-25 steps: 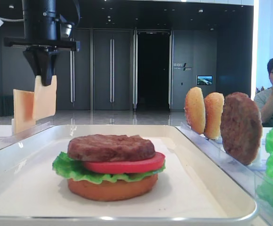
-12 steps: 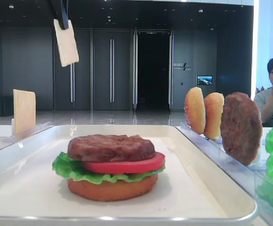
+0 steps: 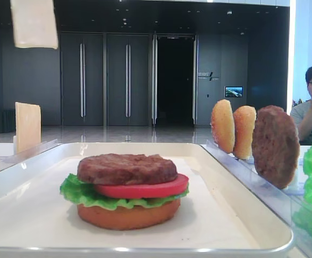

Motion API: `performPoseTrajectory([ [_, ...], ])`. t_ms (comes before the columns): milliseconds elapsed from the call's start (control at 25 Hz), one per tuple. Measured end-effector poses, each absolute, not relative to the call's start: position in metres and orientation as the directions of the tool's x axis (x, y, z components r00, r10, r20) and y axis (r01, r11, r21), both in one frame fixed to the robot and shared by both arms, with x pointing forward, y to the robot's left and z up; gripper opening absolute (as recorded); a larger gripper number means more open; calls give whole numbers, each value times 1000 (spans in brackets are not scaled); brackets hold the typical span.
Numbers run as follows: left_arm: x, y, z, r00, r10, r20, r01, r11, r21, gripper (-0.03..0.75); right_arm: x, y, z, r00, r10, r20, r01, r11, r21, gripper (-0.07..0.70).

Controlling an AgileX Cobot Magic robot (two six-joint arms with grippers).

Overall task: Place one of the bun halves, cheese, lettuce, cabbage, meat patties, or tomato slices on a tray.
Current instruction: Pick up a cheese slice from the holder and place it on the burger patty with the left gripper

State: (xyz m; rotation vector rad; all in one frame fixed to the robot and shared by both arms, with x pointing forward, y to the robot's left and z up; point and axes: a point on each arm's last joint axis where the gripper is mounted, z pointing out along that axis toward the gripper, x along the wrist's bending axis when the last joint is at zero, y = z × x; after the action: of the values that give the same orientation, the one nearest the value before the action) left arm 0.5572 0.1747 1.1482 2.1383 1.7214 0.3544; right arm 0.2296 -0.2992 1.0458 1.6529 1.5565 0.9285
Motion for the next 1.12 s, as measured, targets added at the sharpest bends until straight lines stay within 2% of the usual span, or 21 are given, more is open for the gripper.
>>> performPoseTrajectory([
  [160,516,190,1136,221,974,-43,902,-188,389,19,230,-299,1046,33,998,49,517,-59,854,351],
  [360,481,198,1119,223,966,-127,895,-152,420,19,230,-299,1046,33,998,49,517,-59,854,351],
  [520,474,192,1102,245,946,-214,886,-129,445,19,230,-299,1046,33,998,49,517,-59,854,351],
  [800,481,165,1075,339,835,-433,890,-135,436,19,230,-299,1046,33,998,49,517,-59,854,351],
  [1120,492,139,1060,430,677,-597,885,-185,428,19,230,-299,1046,33,998,49,517,-59,854,351],
])
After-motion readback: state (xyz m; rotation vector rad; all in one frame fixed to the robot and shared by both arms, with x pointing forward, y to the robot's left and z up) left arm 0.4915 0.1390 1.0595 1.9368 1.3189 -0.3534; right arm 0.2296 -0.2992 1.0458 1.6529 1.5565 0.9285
